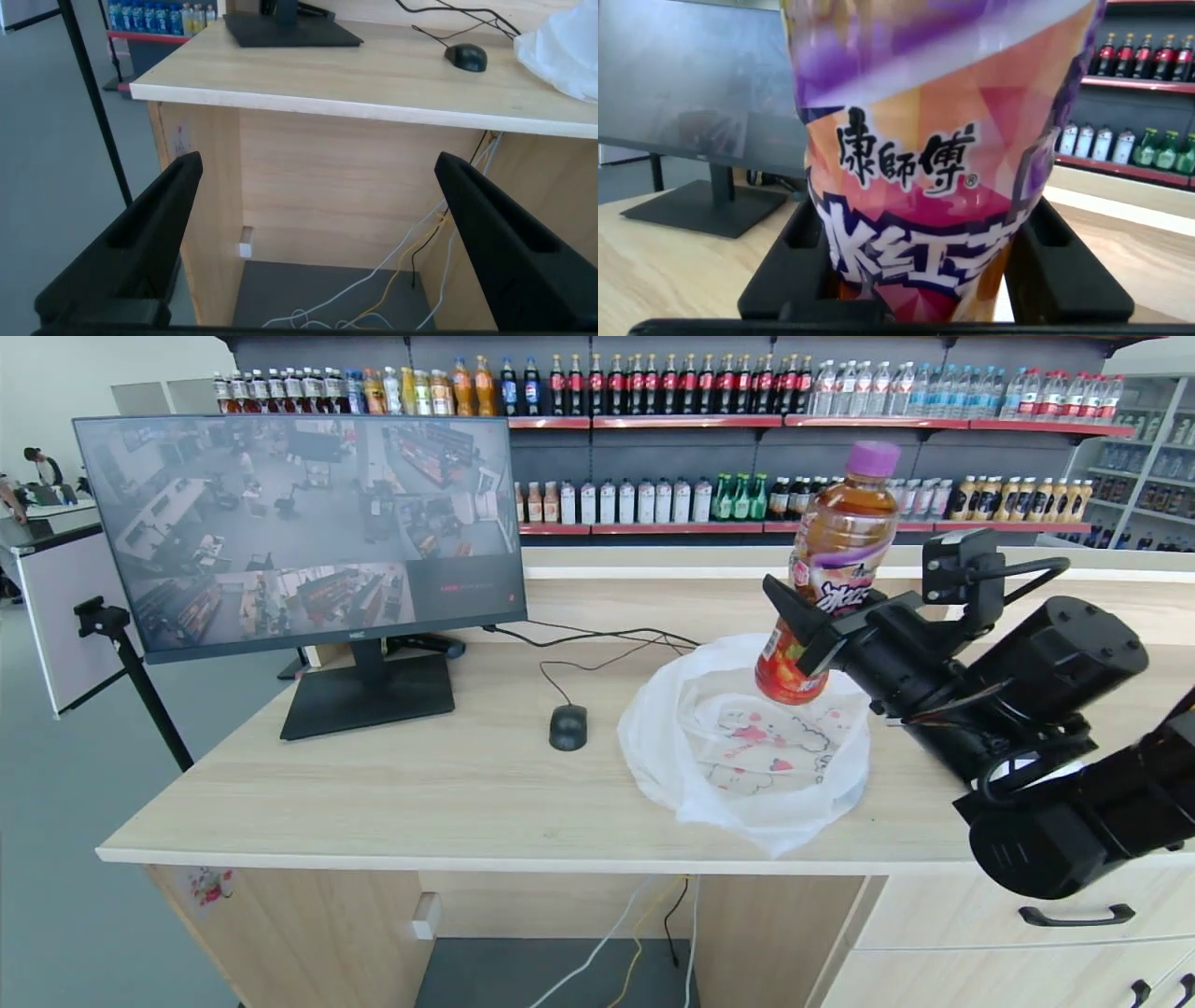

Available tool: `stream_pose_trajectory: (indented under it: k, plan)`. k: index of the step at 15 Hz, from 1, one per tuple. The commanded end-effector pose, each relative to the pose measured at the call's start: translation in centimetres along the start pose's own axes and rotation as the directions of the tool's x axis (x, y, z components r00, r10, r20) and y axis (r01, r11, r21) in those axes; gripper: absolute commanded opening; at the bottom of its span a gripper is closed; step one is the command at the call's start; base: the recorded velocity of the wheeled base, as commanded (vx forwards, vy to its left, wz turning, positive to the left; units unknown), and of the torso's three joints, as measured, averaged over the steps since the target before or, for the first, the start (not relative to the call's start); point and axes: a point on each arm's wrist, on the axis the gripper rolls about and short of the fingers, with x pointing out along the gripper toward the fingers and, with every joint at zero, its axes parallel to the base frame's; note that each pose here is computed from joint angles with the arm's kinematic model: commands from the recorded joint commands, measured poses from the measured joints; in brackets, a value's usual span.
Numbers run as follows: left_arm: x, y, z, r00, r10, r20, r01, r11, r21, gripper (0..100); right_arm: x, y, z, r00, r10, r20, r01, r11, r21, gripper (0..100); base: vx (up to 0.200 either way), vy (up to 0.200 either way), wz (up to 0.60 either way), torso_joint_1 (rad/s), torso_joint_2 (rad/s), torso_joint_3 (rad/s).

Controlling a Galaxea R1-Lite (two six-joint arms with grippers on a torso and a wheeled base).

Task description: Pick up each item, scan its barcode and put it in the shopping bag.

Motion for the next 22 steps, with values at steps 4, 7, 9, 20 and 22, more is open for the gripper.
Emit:
stream_pose_trajectory:
  k: [4, 7, 9, 20, 22]
  plan:
    - [0.0, 0.0, 0.0, 1.000, 0.002, 0.000, -0.002, 1.000, 0.000, 100, 3.3, 2.3, -6.1, 0.998, -0.034, -0.048, 0.038, 0.997, 0.069, 0, 0.000, 0.000, 0.00, 0.000, 0.00, 0.000]
    - [0.0, 0.0, 0.0, 1.000, 0.001, 0.001, -0.001, 1.000, -0.002, 100, 3.8, 2.1, -8.8, 0.996, -0.033, -0.083, 0.037, 0.998, 0.043, 0, 0.000, 0.000, 0.00, 0.000, 0.00, 0.000]
    - [0.0, 0.0, 0.0, 1.000, 0.001, 0.001, -0.001, 1.000, -0.002, 100, 3.7, 2.3, -10.5, 0.993, -0.028, -0.116, 0.032, 0.999, 0.031, 0, 0.000, 0.000, 0.00, 0.000, 0.00, 0.000]
    - [0.0, 0.0, 0.0, 1.000, 0.001, 0.007, -0.001, 1.000, -0.003, 100, 5.3, 1.0, -13.7, 0.993, -0.063, -0.096, 0.065, 0.998, 0.018, 0, 0.000, 0.000, 0.00, 0.000, 0.00, 0.000]
    - [0.0, 0.0, 0.1, 1.000, 0.002, 0.012, -0.002, 1.000, -0.005, 100, 5.2, 1.1, -14.3, 0.992, -0.063, -0.106, 0.065, 0.998, 0.020, 0, 0.000, 0.000, 0.00, 0.000, 0.00, 0.000]
